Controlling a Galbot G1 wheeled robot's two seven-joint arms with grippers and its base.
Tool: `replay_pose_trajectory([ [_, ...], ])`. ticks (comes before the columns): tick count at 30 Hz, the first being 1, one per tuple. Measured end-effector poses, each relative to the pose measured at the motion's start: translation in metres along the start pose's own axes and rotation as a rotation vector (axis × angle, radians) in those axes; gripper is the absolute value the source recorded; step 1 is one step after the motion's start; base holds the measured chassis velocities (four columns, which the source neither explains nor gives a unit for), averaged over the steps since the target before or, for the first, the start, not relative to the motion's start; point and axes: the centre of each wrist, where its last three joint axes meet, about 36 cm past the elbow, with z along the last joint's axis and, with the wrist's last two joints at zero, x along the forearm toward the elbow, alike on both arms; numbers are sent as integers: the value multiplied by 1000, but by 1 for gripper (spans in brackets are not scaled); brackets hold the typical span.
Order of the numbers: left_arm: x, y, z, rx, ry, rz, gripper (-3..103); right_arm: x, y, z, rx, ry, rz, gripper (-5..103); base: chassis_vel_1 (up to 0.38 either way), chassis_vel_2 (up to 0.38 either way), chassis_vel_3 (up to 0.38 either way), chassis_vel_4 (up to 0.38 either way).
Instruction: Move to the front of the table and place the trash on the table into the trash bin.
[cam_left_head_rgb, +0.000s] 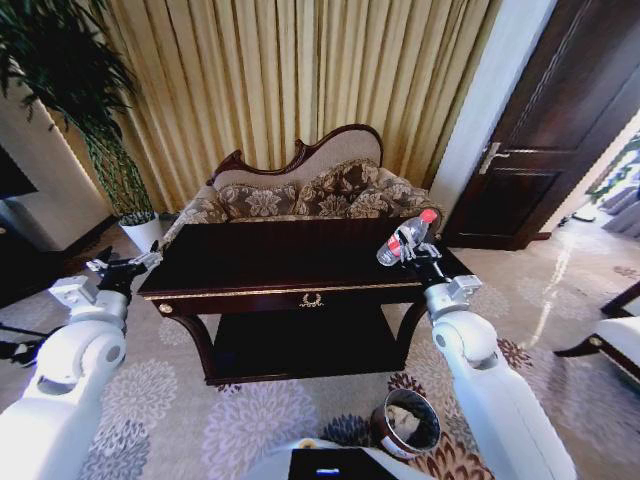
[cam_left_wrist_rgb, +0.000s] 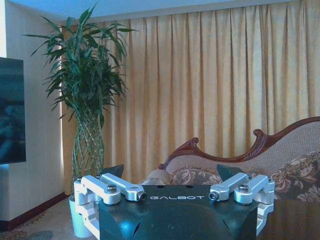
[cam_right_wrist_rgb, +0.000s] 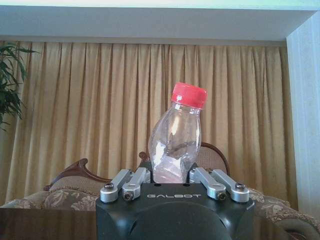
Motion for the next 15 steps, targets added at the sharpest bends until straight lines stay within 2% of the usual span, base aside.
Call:
replay_pose_trajectory([
  [9, -2, 2, 1, -20, 2, 12, 100, 1, 1, 2, -13, 8, 2, 29, 15, -11, -11, 15],
  [15, -5, 3, 3, -24, 6, 13, 100, 3, 1, 4, -19, 11, 11, 29, 110, -125, -111, 117],
])
